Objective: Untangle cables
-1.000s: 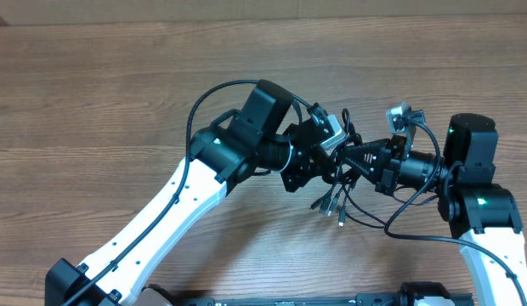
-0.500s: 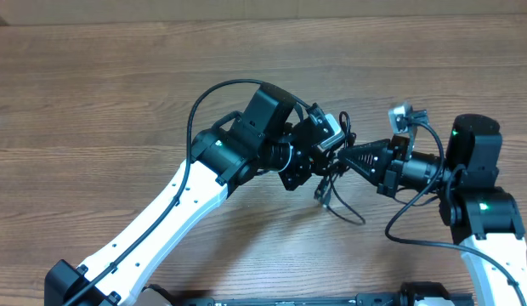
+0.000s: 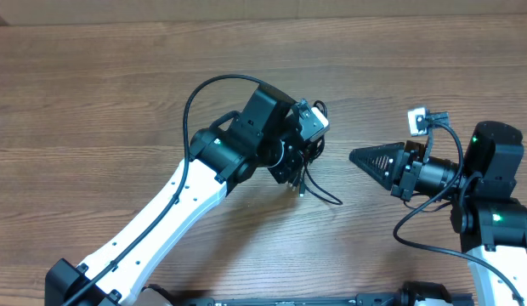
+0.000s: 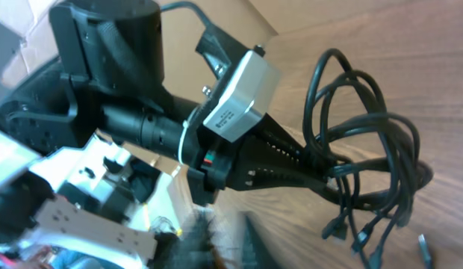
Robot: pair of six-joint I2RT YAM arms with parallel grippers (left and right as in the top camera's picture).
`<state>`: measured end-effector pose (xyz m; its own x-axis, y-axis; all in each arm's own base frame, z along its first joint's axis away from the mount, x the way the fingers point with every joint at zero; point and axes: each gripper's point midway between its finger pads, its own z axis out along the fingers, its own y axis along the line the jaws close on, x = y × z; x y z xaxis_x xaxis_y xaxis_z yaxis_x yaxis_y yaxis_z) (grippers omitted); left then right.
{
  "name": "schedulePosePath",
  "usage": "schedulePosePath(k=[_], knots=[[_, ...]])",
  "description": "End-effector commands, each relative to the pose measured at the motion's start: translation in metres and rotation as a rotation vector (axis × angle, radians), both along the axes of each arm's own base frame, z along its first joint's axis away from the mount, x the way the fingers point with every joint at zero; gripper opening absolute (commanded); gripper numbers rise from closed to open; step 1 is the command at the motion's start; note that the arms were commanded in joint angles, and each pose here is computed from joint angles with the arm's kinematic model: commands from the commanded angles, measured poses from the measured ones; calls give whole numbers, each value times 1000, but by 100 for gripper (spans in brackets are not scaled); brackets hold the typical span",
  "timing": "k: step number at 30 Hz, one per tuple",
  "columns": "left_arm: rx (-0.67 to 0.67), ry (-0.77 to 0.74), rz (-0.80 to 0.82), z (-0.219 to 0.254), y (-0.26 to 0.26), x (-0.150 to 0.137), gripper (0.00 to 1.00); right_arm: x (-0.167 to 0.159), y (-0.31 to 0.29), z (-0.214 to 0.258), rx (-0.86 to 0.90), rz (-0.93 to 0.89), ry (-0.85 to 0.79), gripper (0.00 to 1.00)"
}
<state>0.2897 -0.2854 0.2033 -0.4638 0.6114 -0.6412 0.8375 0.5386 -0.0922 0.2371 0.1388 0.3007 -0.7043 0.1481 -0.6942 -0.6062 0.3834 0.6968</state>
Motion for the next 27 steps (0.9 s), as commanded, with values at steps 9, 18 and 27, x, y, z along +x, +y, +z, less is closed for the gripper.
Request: schedulePosePath(k=[9,18,27], knots=[[-272,43,-323,42,-41,-42,4,-2,0,4,-68,39,-183,85],[-356,57,-394,56,-49,-52,4,-3,0,3,-95,54,-244,82],[-359,60,-409,56,-53,-57,4,-10,4,9,-75,108,-309,82]])
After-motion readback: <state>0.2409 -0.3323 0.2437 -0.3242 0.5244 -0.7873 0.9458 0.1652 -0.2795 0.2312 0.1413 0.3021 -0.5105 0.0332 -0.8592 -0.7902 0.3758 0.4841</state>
